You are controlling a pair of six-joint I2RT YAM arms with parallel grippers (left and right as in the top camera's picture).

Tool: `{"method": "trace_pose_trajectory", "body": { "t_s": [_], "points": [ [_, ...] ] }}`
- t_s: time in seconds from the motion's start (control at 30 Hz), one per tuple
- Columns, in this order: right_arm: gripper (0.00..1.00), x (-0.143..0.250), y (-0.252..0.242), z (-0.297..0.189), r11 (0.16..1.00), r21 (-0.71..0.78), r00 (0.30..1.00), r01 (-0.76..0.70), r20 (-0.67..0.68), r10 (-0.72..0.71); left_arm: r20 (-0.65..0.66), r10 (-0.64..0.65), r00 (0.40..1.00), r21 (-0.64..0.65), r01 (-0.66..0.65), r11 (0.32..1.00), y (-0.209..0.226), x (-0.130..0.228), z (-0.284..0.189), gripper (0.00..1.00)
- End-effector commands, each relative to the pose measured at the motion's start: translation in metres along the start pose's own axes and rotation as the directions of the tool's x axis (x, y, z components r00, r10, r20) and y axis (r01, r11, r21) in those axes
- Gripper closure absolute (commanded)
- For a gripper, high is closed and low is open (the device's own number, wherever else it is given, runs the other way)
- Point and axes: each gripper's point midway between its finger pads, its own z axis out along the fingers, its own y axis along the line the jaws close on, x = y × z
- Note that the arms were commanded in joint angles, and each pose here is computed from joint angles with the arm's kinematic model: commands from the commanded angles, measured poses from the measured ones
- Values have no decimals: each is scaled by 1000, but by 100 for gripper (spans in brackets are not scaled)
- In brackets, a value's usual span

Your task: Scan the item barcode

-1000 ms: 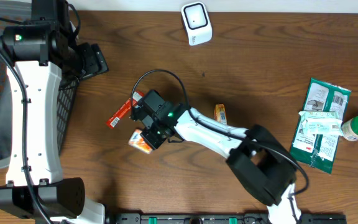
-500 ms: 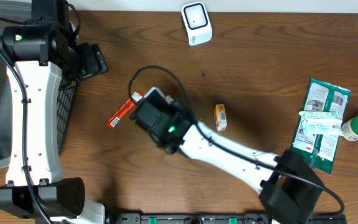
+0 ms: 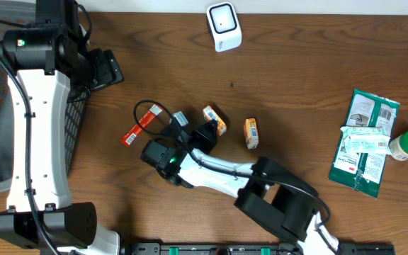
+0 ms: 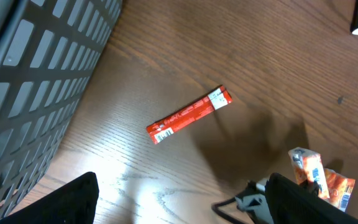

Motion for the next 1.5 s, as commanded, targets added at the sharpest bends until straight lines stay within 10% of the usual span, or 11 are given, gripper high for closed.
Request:
{"method": "trace_pose_trajectory", "body": {
  "t_s": [0.0, 0.47, 0.7, 1.47],
  "points": [
    [99, 5, -2, 8, 997, 73, 1000, -28, -8, 28, 1, 11, 1000, 5, -11, 1000, 1, 2, -2, 14],
    [95, 22, 45, 18, 975, -214, 992, -68, -116, 43, 1, 11, 1000, 5, -11, 1000, 1, 2, -2, 14],
    [56, 24, 57, 14, 956, -283, 991, -75, -132, 38, 1, 11, 1000, 5, -11, 1000, 1, 2, -2, 14],
    [54, 2, 21, 1, 943, -288, 985, -166, -91, 146, 1, 11, 1000, 5, -11, 1000, 1, 2, -2, 14]
  ]
}}
